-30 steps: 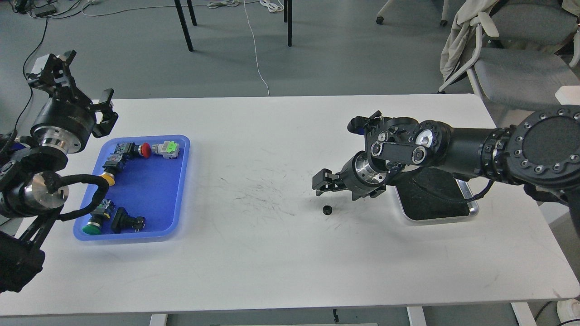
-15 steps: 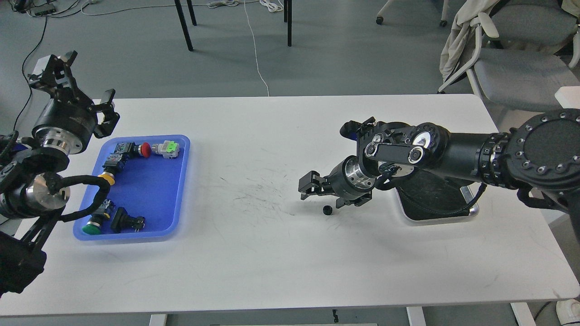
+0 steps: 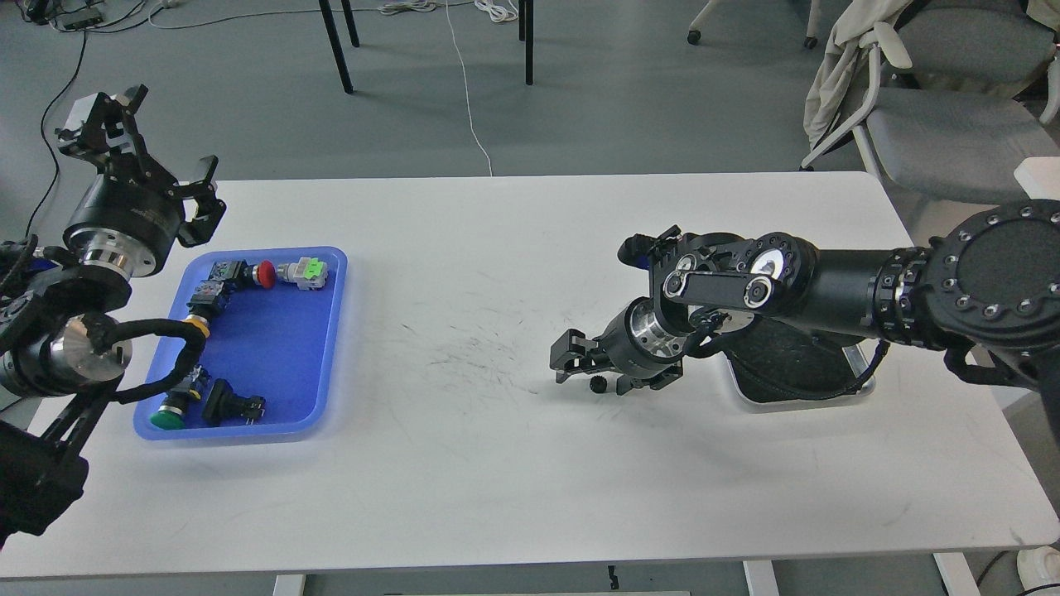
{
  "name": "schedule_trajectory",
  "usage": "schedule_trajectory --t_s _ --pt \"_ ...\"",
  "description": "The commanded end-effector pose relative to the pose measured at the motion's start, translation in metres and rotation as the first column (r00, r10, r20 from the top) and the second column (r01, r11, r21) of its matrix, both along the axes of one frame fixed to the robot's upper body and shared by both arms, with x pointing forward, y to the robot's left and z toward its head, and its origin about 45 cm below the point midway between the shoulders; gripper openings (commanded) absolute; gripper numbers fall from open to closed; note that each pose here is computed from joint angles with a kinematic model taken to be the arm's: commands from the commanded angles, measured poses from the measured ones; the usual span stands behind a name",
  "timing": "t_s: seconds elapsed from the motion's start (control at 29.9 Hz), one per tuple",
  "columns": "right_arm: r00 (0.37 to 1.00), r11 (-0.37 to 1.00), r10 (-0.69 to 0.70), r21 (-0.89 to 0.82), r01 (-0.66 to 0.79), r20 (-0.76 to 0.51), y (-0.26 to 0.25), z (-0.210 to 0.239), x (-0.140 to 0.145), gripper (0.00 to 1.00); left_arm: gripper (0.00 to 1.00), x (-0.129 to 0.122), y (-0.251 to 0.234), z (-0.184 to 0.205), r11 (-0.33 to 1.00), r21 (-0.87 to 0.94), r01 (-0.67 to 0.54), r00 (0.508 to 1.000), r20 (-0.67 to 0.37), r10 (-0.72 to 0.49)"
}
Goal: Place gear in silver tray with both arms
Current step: 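Reach the right gripper down to the second gear and close on it, then lift the gear with the right gripper and carry it over the silver tray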
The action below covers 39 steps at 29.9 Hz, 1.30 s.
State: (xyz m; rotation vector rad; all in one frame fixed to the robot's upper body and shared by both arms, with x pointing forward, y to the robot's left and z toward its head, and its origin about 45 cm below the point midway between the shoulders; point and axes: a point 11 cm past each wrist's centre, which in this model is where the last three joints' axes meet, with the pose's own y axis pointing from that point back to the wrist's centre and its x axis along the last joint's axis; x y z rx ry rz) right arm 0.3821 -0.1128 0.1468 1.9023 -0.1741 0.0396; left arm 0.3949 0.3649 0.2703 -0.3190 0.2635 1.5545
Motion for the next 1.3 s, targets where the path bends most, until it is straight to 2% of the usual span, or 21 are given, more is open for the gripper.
schedule_trajectory --t_s 0.0,0.1,0.23,0.4,0.5,0.64,0.77,0.97,1.27 --pt "1.0 1.0 0.0 -0.006 0.0 -0.002 -0.001 -0.001 -0.001 0.77 0.98 0.0 0.0 0.0 1.0 -0.001 -0.001 1.0 0.001 0.001" --pt "1.0 1.0 0.0 -0.009 0.0 0.0 -0.001 -0.001 0.0 0.68 0.98 0.0 -0.001 0.001 1.0 -0.002 0.0 1.0 0.003 0.0" --pt "1.0 0.999 0.023 -0.049 -0.022 0.011 -0.005 -0.003 0.0 0.47 0.98 0.0 0.0 0.001 1.0 -0.003 -0.001 1.0 0.004 0.001" --pt "1.0 0.996 0.028 -0.087 -0.027 0.013 -0.009 -0.004 0.0 0.34 0.98 0.0 0.0 0.001 1.0 -0.003 -0.002 1.0 0.004 0.002" --pt "1.0 0.996 0.027 -0.089 -0.026 0.014 -0.01 -0.004 0.001 0.2 0.98 0.0 0.0 0.001 1.0 -0.003 -0.001 1.0 0.004 0.001" --pt "1.0 0.996 0.026 -0.089 -0.025 0.015 -0.01 -0.003 0.001 0.08 0.98 0.0 0.0 0.001 1.0 -0.002 -0.003 1.0 0.003 0.003" --pt "0.999 0.996 0.022 -0.091 -0.02 0.023 -0.011 -0.002 0.004 0.03 0.98 0.0 0.0 0.001 1.0 -0.003 -0.002 1.0 0.004 0.002" --pt "0.998 0.996 0.023 -0.082 -0.018 0.053 -0.007 0.011 0.013 0.02 0.98 0.0 0.0 0.001 1.0 -0.002 -0.003 1.0 0.003 0.003" --pt "0.984 0.999 0.01 0.046 -0.019 0.176 0.031 0.081 0.044 0.02 0.98 0.0 0.0 0.001 1.0 0.001 0.0 1.0 0.003 0.0"
